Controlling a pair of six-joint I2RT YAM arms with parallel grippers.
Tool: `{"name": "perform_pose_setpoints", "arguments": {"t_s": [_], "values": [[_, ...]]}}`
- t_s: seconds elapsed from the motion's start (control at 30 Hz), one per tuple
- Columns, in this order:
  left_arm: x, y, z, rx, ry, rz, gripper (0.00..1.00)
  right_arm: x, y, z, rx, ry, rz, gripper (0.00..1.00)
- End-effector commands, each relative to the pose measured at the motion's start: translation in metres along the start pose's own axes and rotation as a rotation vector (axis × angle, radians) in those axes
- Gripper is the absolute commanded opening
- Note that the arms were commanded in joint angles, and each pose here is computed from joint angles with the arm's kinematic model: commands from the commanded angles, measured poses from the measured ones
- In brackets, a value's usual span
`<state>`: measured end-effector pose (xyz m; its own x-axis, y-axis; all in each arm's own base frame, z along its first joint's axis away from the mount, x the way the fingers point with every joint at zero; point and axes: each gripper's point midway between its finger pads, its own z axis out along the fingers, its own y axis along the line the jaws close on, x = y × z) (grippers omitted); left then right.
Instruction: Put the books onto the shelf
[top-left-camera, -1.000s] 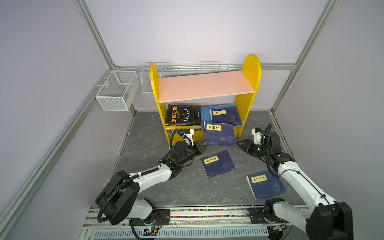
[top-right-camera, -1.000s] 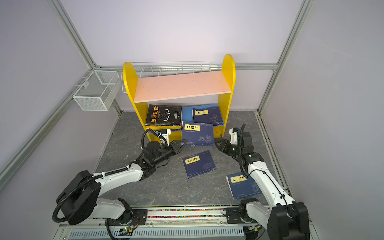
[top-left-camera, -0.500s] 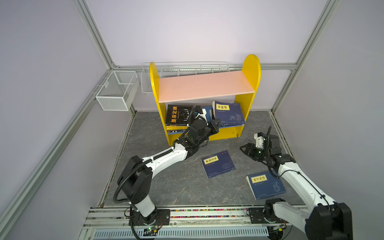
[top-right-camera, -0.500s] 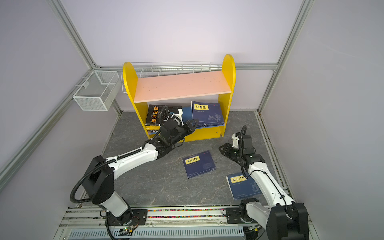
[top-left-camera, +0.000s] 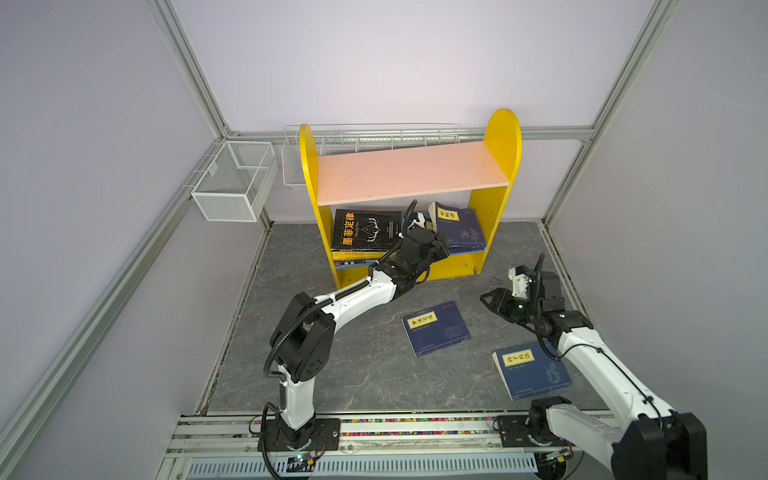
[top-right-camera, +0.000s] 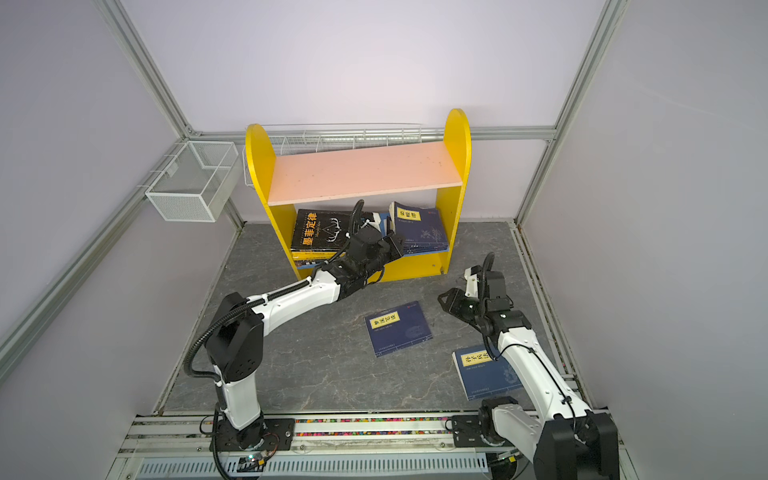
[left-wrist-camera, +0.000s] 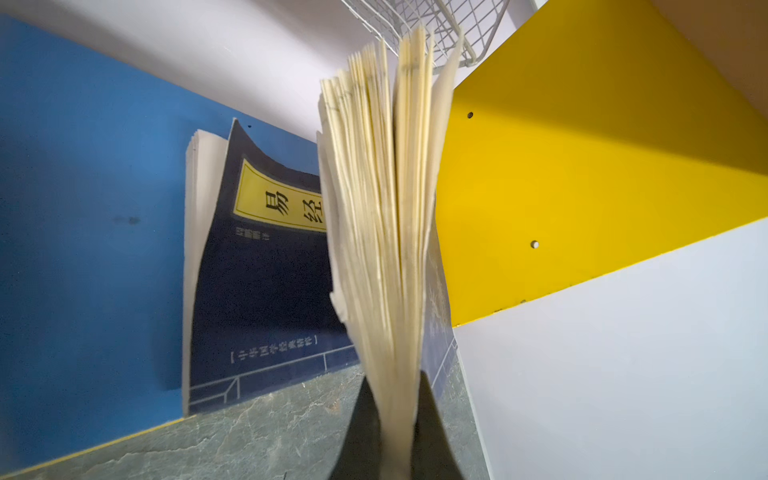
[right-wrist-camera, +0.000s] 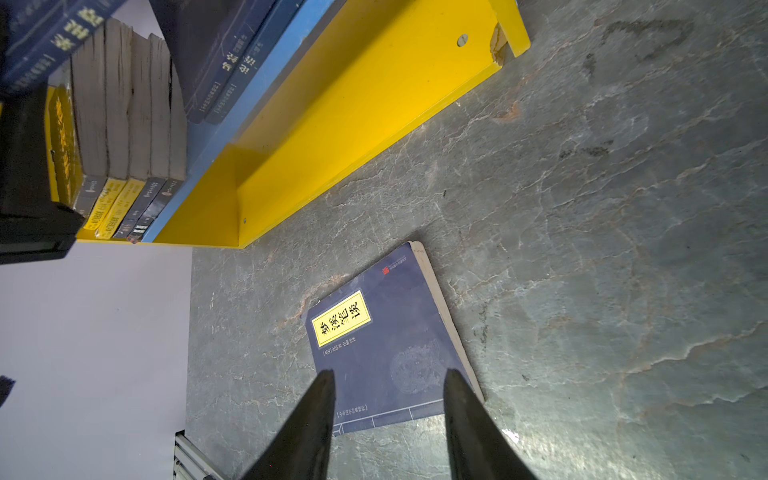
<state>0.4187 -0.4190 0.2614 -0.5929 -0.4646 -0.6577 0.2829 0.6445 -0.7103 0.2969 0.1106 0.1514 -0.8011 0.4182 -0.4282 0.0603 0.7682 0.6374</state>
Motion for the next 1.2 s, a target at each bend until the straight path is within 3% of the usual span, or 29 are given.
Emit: {"name": "perform_pose_setpoints", "arguments": {"t_s": [0.0, 0.57, 0.63, 0.73, 0.87, 1.0, 1.17], "values": [[-0.01, 0.0, 0.006, -0.017, -0.043, 0.021, 0.0, 0.005, -0.003, -0.001, 0.0, 0.003, -0.017, 0.46], [-0.005, 0.028, 0.026, -0.101, -0.021, 0.025, 0.02, 0.005, -0.002, 0.001, -0.007, 0.014, -0.016, 0.46], [-0.004, 0.028, 0.026, -0.11, -0.013, 0.033, 0.16, 0.005, -0.001, 0.001, -0.008, 0.015, -0.015, 0.46], [-0.005, 0.027, 0.026, -0.113, -0.002, 0.041, 0.56, 0.005, -0.001, 0.001, -0.01, 0.014, -0.014, 0.46], [-0.01, 0.023, 0.025, -0.127, -0.001, 0.054, 0.84, 0.005, -0.001, 0.001, -0.012, 0.016, -0.012, 0.46], [-0.016, 0.024, 0.022, -0.151, -0.014, 0.06, 0.99, 0.006, 0.0, 0.001, -0.015, 0.016, -0.012, 0.46], [-0.019, 0.023, 0.018, -0.16, -0.021, 0.058, 1.0, 0.005, -0.001, 0.0, -0.011, 0.014, -0.01, 0.46]]}}
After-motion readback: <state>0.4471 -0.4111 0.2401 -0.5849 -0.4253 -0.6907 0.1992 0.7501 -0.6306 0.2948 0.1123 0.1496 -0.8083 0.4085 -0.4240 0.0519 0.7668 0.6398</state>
